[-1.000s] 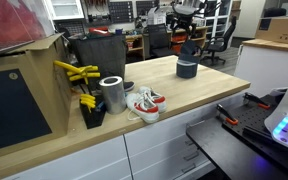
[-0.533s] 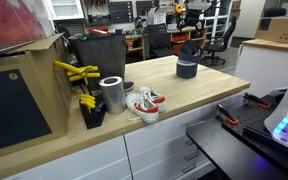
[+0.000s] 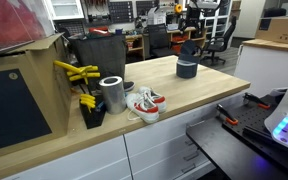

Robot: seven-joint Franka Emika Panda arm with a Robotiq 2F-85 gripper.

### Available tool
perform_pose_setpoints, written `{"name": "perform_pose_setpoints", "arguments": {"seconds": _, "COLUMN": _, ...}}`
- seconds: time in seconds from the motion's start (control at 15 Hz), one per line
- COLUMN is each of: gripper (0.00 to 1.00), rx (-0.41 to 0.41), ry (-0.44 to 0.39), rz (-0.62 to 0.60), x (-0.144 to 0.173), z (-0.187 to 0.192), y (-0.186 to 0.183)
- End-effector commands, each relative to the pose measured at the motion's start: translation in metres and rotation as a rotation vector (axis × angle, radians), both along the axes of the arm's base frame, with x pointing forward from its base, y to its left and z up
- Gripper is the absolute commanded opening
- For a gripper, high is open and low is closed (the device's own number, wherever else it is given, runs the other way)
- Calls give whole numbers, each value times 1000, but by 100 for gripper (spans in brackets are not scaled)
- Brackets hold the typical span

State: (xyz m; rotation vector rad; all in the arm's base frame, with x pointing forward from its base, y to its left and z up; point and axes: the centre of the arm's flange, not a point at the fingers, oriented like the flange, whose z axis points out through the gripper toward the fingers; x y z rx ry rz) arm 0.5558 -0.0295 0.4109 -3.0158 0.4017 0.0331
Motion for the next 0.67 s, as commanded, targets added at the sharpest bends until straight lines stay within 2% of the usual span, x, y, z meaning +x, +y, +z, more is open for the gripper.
{"name": "perform_pose_setpoints", "arguments": {"seconds": 0.0, "gripper": 100, "rx": -32, "ry": 1, "rz": 136, "x": 14, "z": 2, "y": 2}}
{"name": "perform_pose_setpoints", "arguments": {"seconds": 0.07, "gripper": 100, "rx": -33, "ry": -21, "rz": 132, "x": 14, "z": 2, "y": 3}}
{"name": "perform_pose_setpoints", "arguments": {"seconds": 0.13, "gripper": 100, "rx": -22, "ry": -5, "rz": 95, "x": 6, "z": -2, "y": 2}}
{"name": "perform_pose_setpoints", "arguments": {"seconds": 0.6, "gripper": 100, "rx": -26, "ry": -2, "rz": 107, "x": 9, "z": -7, "y": 3}}
